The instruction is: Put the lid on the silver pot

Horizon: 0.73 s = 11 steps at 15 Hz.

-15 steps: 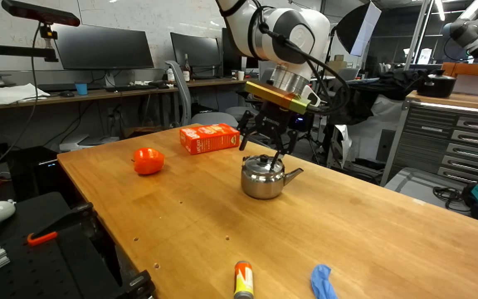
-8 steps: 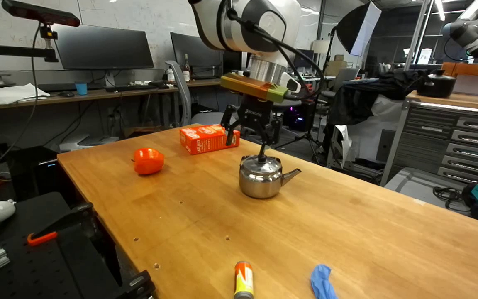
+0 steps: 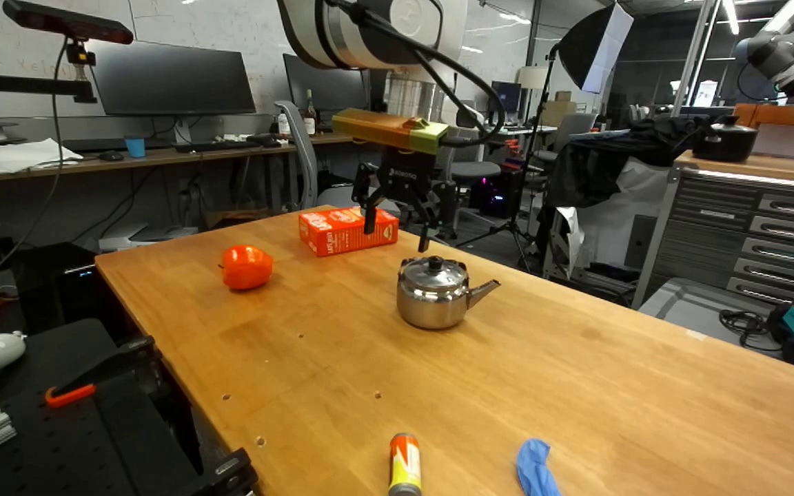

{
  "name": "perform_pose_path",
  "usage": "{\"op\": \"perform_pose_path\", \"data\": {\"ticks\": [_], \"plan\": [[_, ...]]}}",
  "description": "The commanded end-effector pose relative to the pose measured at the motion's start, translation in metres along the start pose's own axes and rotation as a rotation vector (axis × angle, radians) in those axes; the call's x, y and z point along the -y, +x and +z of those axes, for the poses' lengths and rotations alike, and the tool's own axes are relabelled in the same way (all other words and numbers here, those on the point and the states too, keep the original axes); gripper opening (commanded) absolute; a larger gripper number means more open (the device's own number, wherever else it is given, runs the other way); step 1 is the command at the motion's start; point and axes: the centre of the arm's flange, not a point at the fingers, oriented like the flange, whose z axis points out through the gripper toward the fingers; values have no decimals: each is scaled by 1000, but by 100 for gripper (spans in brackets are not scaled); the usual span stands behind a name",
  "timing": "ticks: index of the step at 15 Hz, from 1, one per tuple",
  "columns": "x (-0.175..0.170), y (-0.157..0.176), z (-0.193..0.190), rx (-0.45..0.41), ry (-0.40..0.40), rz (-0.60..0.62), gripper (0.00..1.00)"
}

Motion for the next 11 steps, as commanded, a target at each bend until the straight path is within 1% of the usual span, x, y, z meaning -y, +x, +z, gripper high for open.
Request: {"op": "perform_pose_path", "data": {"ticks": [1,2,5,11], "plan": [[10,-27,-12,18,-59,72,100],[2,-10,-2,10,-21,33,100],[3,-18,-2,19,-36,59,100],[3,-19,-2,19,-36,64,100]]}}
